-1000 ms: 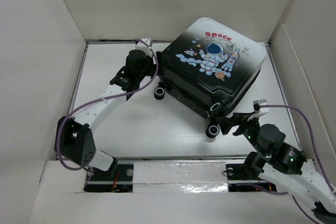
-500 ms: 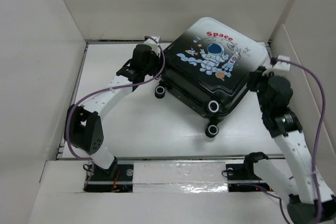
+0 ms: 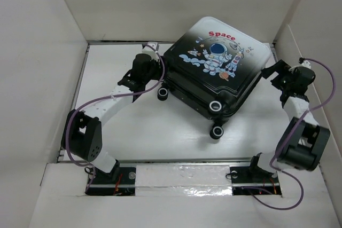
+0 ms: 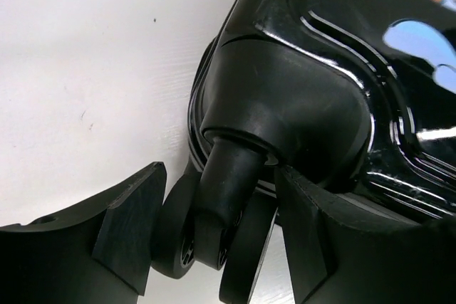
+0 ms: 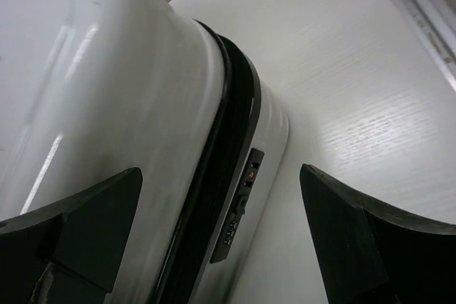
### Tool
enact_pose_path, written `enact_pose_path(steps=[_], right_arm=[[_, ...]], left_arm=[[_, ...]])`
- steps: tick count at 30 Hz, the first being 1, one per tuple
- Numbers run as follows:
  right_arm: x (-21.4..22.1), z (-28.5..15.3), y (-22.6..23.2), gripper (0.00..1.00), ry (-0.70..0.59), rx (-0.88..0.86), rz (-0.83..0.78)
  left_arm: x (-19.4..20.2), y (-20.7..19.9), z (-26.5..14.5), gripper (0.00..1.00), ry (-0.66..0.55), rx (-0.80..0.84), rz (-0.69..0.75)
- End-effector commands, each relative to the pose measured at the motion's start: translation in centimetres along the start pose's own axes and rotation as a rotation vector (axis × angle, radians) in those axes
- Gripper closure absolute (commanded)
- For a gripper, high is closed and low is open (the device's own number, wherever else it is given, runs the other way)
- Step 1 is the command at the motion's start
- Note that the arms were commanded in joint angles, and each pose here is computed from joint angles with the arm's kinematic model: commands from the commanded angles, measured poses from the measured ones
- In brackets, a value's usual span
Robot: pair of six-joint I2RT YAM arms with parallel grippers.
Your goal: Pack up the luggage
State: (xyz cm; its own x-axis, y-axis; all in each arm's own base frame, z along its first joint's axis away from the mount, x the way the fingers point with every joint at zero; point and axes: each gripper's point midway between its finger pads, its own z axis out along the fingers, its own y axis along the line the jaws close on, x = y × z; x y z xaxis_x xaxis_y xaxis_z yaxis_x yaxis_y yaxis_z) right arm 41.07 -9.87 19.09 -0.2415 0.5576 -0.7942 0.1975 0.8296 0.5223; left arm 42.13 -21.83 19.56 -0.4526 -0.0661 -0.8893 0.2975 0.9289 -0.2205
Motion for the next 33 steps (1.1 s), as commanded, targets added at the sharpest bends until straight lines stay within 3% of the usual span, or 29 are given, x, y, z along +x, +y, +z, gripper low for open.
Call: enact_pose_path(steps=[1, 12, 21, 27, 30, 33], right_arm=[[0.7, 1.6, 10.2, 0.0, 0.113, -0.46, -0.039], [7.8, 4.8, 21.2, 0.03, 0.338, -0.829, -0.113], [10.9, 5.3, 27.0, 0.05, 0.42, -0.95, -0.187], [9.2, 4.6, 27.9, 0.05, 0.387, -0.958, -0.223], [7.7, 4.6, 27.6, 0.01, 0.386, -0.888, -0.365], [3.5, 4.0, 25.6, 0.0, 0.293, -0.75, -0.463]], left_arm=[[3.4, -2.3, -1.2, 1.0, 0.057, 0.085, -0.088], [7.1, -5.5, -5.9, 1.0, 0.051, 0.246, -0.152], [7.8, -10.3, -10.6, 1.0, 0.04, 0.427, -0.178], [7.0, -13.6, -13.2, 1.0, 0.02, 0.581, -0.197], [5.9, -15.5, -14.8, 1.0, -0.007, 0.662, -0.203], [4.5, -16.3, -15.9, 1.0, -0.045, 0.717, -0.223]])
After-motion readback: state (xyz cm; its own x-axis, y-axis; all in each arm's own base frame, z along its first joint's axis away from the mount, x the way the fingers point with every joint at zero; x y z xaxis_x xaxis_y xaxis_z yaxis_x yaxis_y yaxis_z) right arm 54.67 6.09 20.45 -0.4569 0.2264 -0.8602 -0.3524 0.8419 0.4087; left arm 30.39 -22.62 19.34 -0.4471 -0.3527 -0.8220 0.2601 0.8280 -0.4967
